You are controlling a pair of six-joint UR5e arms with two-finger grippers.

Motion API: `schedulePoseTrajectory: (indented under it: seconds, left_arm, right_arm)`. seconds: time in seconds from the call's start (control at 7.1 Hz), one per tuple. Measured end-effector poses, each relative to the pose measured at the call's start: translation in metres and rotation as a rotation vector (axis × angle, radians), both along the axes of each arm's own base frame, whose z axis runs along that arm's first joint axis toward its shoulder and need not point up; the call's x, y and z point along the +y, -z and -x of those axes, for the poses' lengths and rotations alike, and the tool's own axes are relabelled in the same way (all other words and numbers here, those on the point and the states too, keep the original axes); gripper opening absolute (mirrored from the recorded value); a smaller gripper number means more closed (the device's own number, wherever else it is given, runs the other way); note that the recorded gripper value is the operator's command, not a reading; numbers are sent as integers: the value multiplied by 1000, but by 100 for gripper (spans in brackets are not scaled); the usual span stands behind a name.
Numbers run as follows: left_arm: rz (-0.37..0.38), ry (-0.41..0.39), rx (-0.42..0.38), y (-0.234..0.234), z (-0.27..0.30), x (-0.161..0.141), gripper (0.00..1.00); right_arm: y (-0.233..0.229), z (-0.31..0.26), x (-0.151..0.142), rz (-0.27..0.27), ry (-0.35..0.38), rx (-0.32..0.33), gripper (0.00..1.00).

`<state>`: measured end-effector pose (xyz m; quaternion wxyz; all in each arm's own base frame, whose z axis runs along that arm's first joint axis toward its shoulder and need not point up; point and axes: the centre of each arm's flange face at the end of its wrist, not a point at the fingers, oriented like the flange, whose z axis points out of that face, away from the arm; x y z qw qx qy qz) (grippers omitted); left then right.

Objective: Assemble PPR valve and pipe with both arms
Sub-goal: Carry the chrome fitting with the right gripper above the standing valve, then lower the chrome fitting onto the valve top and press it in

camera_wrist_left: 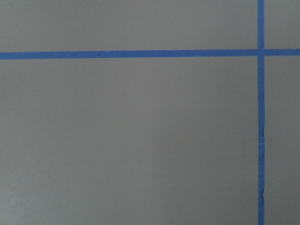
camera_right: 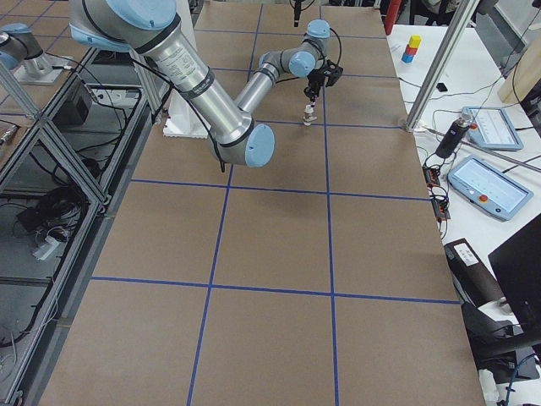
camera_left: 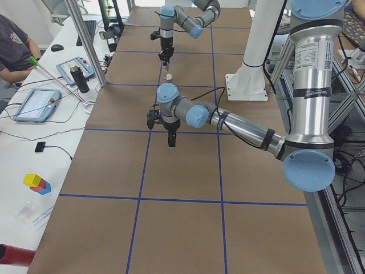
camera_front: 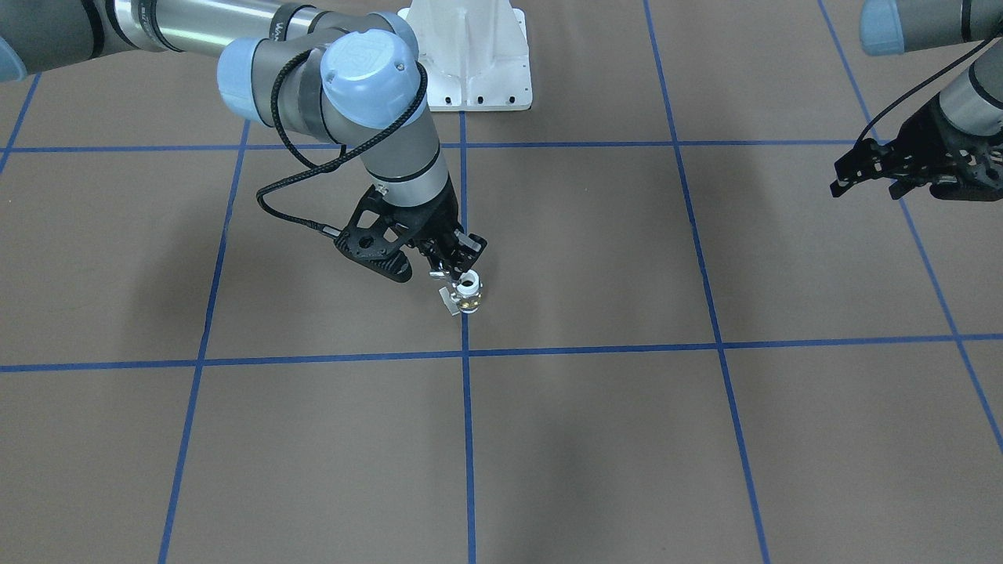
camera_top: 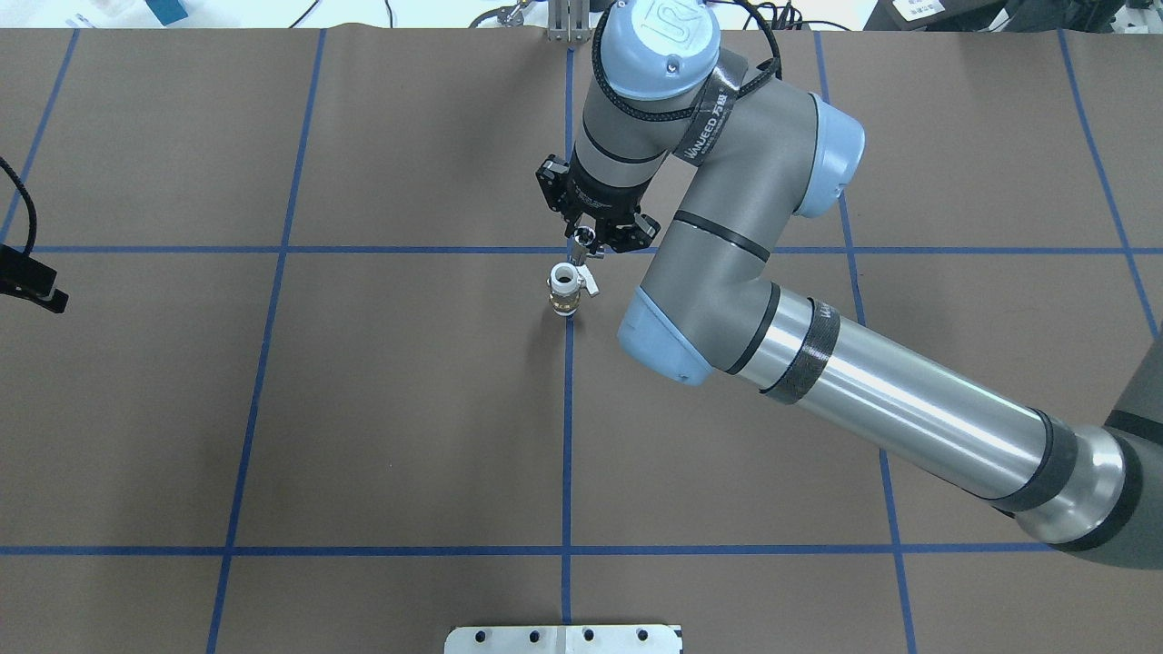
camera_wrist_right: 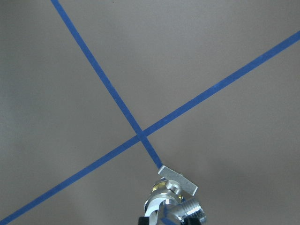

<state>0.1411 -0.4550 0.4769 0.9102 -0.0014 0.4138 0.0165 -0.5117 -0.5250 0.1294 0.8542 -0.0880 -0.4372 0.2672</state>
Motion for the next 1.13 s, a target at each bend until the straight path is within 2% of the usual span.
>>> schedulePoseTrajectory:
  seconds: [1.13]
  left_arm:
    - [-3, 0, 1, 2, 0, -1, 100]
  right_arm:
    - [1, 18, 15, -9, 16, 8, 0]
